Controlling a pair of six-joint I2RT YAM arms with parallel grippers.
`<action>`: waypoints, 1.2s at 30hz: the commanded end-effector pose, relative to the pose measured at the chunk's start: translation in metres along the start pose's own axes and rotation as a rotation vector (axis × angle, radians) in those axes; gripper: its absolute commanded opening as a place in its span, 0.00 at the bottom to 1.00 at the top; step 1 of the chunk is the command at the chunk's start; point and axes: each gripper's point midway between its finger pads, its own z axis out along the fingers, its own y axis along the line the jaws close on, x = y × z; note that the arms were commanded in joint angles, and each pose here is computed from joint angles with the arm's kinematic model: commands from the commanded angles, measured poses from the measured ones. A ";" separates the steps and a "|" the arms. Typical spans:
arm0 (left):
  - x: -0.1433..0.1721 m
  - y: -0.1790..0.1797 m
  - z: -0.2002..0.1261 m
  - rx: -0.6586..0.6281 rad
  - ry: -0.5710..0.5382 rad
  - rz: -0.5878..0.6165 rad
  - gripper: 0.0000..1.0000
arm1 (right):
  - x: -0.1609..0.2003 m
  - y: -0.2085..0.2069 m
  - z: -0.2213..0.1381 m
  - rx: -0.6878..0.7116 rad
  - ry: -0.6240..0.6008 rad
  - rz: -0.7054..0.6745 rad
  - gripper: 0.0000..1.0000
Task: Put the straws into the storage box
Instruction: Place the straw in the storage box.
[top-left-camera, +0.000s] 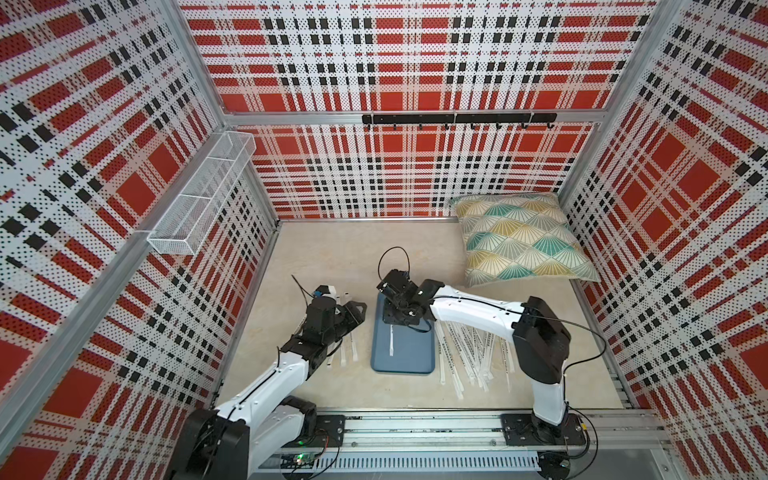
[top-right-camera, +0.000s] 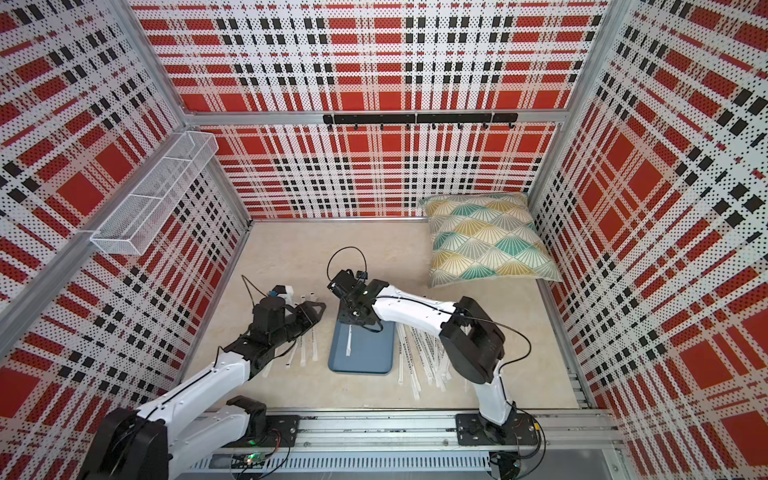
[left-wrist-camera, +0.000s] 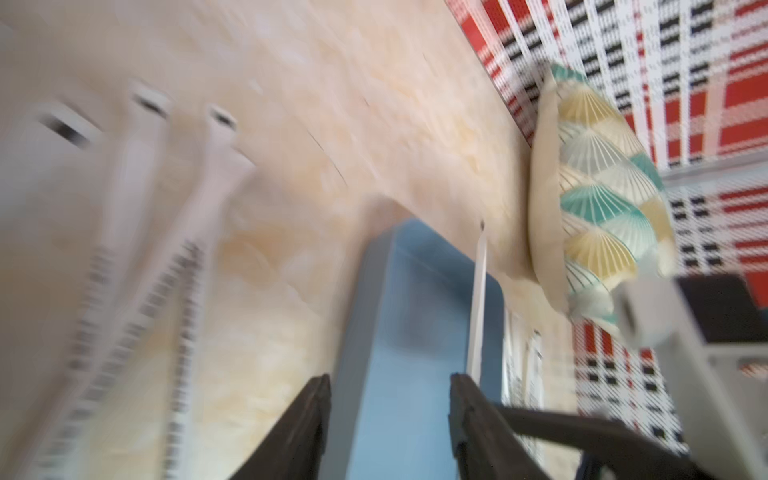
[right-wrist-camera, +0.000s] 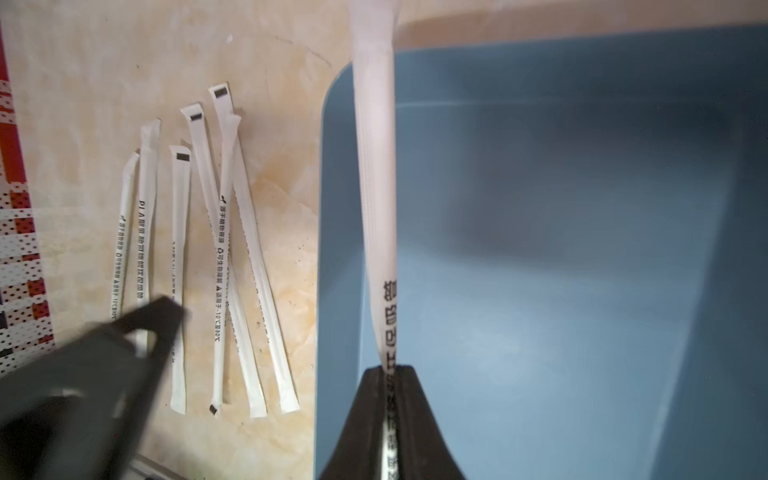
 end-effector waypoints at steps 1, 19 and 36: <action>-0.025 0.029 -0.013 -0.155 -0.029 0.073 0.57 | 0.001 0.011 0.010 -0.018 -0.007 0.041 0.15; -0.038 0.021 -0.011 -0.147 -0.028 0.133 0.57 | 0.016 0.013 0.062 0.024 0.098 0.072 0.17; -0.030 0.019 0.000 -0.173 0.020 0.155 0.47 | -0.006 0.025 0.027 -0.015 0.085 -0.030 0.43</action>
